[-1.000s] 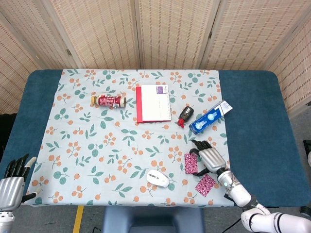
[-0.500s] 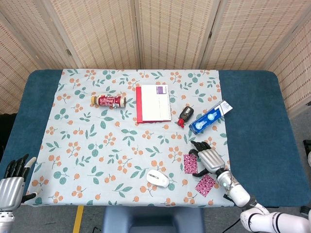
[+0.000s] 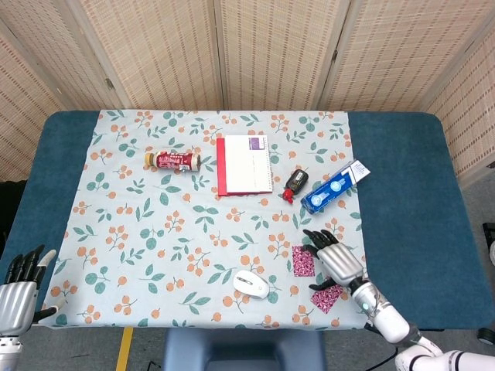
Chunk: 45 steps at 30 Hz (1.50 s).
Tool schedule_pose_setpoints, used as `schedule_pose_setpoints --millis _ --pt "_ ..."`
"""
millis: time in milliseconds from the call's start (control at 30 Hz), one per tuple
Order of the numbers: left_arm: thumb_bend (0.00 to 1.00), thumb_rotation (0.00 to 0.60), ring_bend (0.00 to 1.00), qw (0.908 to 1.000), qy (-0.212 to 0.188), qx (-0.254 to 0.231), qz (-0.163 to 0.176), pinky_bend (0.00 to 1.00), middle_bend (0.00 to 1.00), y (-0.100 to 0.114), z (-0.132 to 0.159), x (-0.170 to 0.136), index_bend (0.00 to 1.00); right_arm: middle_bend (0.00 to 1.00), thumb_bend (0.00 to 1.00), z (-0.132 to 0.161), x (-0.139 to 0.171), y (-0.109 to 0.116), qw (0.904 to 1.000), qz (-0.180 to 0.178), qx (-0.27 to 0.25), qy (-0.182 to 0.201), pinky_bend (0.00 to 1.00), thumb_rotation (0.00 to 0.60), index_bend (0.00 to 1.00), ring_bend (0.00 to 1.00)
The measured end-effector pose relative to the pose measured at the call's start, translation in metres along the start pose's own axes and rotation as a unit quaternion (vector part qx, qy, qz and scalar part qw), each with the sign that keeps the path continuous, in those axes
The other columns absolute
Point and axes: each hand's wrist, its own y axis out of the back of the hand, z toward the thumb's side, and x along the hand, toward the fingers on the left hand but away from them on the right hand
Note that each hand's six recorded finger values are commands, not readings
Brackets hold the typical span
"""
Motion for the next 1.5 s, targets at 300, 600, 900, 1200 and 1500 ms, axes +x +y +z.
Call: schedule_pose_setpoints --millis 300,600,900,1200,1500 --pt "0.23 0.6 0.07 1.0 -0.005 0.001 0.005 0.0 0.03 0.004 0.003 -0.002 0.13 0.02 0.11 0.012 0.009 -0.015 0.9995 0.002 0.027 0.018 0.0 0.476 0.23 0.0" --pt "0.23 0.6 0.07 1.0 0.001 -0.001 0.003 0.0 0.03 0.003 -0.002 -0.006 0.13 0.01 0.11 0.024 0.012 -0.032 0.9981 0.012 0.047 0.037 0.0 0.475 0.21 0.0" --pt "0.23 0.6 0.07 1.0 -0.004 -0.001 0.005 0.0 0.03 0.004 0.0 -0.007 0.13 0.01 0.11 0.022 0.016 -0.037 0.9976 0.016 0.057 0.035 0.0 0.475 0.21 0.0" --pt "0.23 0.6 0.07 1.0 -0.003 -0.001 0.005 0.0 0.03 0.004 0.0 -0.008 0.13 0.01 0.11 0.018 0.018 -0.04 0.9973 0.021 0.064 0.03 0.0 0.476 0.21 0.0" --pt "0.23 0.6 0.08 1.0 -0.004 -0.002 0.004 0.0 0.03 0.002 0.0 -0.008 0.13 0.01 0.11 0.009 0.023 -0.038 0.9973 0.019 0.069 0.019 0.0 0.475 0.21 0.0"
